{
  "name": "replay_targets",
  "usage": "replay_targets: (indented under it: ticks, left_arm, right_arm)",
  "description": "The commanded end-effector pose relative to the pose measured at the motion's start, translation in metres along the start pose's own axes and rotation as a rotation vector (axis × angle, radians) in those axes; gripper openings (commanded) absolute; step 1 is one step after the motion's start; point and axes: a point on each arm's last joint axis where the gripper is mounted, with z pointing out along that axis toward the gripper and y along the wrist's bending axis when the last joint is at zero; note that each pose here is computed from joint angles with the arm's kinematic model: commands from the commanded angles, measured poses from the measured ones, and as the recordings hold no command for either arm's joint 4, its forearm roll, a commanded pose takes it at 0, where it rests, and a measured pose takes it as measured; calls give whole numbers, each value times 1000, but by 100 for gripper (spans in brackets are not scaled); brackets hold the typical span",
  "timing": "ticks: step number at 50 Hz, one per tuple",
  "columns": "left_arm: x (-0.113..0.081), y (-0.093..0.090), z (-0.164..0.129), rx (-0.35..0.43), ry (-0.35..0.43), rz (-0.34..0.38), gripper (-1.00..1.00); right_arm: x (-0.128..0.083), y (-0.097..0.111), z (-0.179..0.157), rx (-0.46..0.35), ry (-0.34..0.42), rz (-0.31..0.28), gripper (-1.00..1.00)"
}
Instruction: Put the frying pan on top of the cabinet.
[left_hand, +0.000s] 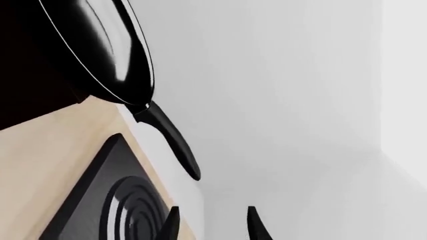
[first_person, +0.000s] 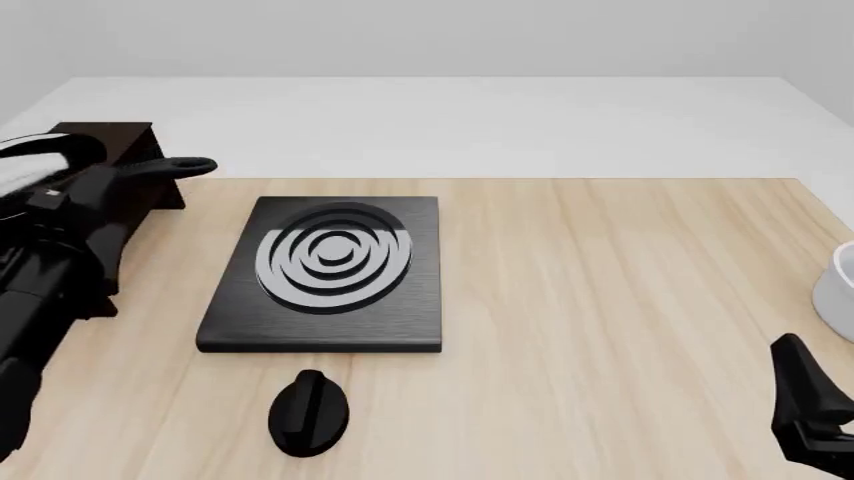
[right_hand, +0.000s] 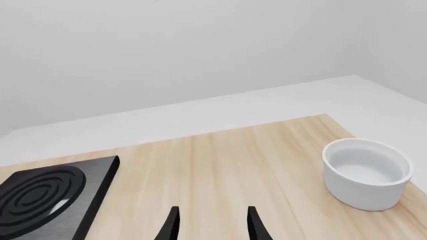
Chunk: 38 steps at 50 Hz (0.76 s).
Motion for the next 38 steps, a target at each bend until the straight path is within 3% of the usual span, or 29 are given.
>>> replay_targets:
  ticks: [1, 19, 23, 32, 34, 35, 38]
  left_arm:
    - [2, -10, -43, 30, 21, 42, 100]
    - [1, -31, -98, 56, 87, 170, 100]
    - [-4, -42, -113, 65, 85, 251, 100]
    - [-7, -44, -139, 68, 102, 332, 100]
    - [-9, -47, -145, 70, 102, 387, 100]
    - [-8, -44, -147, 64, 106, 374, 100]
    - [-11, -50, -159, 79, 108, 431, 100]
  right_arm:
    - [0, 0, 0, 0, -5, 1, 100]
    - [-1, 0, 0, 2, -12, -2, 100]
    - [-1, 0, 0, 2, -15, -4, 100]
    - [-2, 0, 0, -1, -18, -2, 100]
    - [-2, 0, 0, -6, -20, -6, 100]
    - [-2, 0, 0, -6, -20, -6, 100]
    - [-2, 1, 0, -9, -20, -7, 100]
